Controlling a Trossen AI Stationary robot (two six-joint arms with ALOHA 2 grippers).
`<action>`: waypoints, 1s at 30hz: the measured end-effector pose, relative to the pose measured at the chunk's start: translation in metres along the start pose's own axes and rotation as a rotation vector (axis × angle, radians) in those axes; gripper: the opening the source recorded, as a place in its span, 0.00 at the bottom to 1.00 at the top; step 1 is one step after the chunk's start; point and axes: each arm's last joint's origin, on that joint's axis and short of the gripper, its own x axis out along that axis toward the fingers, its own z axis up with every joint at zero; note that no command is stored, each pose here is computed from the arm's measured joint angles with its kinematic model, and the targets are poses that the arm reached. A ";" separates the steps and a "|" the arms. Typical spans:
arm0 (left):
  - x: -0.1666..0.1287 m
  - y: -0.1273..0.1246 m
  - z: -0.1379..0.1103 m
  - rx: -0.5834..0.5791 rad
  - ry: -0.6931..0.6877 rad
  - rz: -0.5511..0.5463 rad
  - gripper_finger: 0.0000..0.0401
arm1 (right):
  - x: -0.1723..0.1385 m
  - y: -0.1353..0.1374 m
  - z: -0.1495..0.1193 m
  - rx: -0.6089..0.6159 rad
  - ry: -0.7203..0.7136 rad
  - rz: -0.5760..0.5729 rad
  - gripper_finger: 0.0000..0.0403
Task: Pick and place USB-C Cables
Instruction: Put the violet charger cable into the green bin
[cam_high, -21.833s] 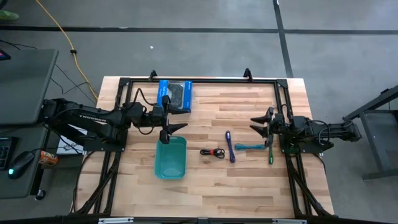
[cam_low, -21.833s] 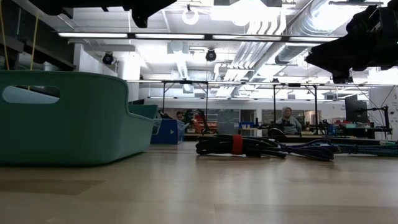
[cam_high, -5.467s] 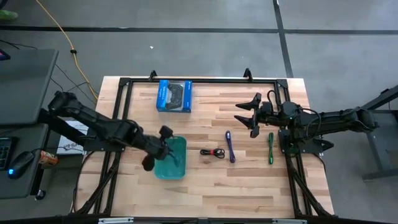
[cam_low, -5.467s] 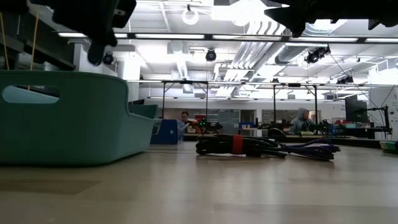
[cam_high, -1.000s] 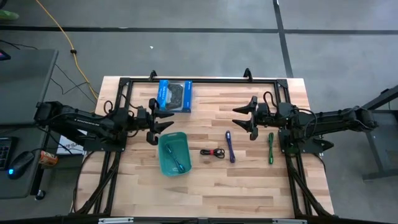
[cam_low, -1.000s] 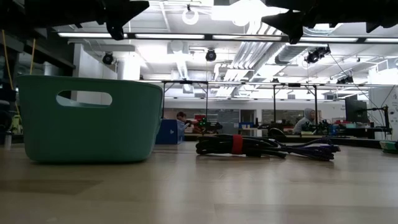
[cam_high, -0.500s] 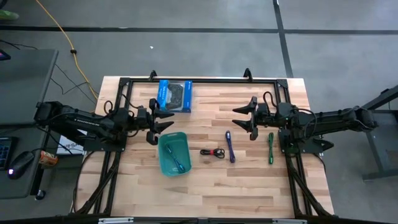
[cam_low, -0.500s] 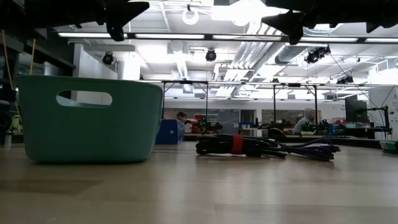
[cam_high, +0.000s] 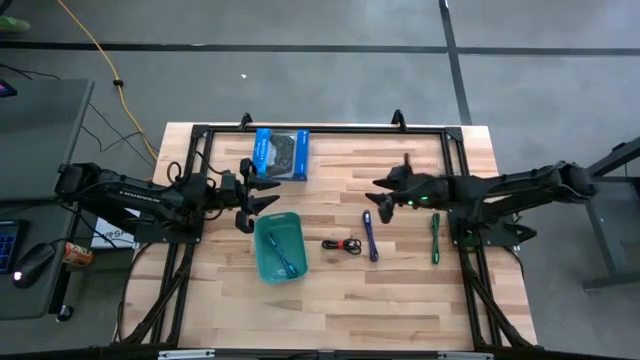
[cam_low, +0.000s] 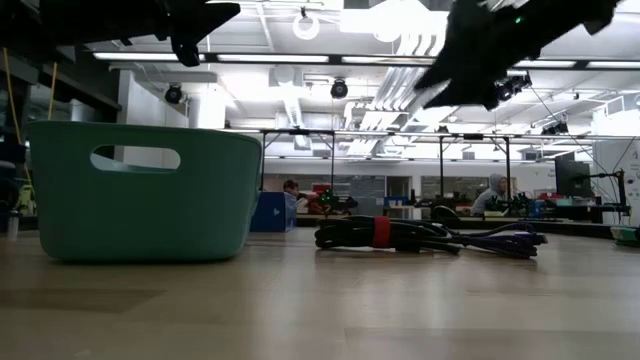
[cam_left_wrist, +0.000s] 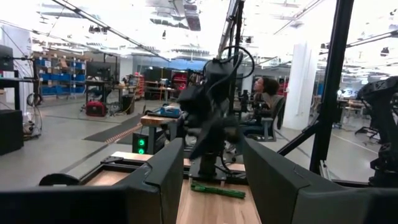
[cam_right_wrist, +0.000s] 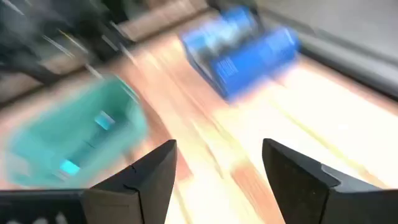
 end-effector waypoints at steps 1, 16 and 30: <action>0.000 0.000 0.000 0.000 0.000 0.000 0.37 | 0.004 0.002 0.000 0.007 0.056 -0.036 0.57; 0.000 0.000 0.000 0.000 0.000 0.000 0.37 | 0.056 0.037 -0.065 0.137 0.471 -0.269 0.57; 0.000 0.000 0.000 0.000 0.000 0.000 0.37 | 0.076 0.061 -0.116 0.154 0.500 -0.329 0.57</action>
